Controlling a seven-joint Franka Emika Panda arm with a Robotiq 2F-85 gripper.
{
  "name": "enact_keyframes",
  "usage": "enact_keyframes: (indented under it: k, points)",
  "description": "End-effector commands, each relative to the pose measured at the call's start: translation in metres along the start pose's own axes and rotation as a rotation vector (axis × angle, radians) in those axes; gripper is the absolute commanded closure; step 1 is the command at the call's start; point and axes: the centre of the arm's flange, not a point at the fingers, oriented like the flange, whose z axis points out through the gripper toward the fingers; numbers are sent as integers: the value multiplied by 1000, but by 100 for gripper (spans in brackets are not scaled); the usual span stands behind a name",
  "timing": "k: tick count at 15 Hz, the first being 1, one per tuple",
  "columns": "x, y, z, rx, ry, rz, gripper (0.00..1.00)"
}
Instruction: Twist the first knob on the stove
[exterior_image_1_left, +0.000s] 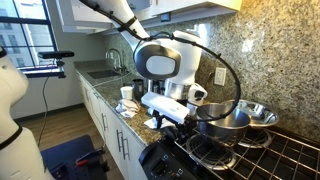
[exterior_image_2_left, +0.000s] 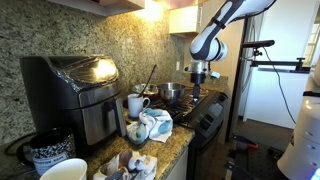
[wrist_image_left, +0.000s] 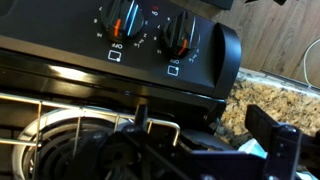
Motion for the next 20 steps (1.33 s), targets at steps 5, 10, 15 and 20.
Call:
enact_keyframes:
  k: [5,10,15,20]
  points:
    - [5,2,-10,-20,5,20,0]
    - [4,4,-9,-24,12,21,0]
    - [1,5,-5,-8,10,7,0]
    - [1,5,-5,-8,9,6,0]
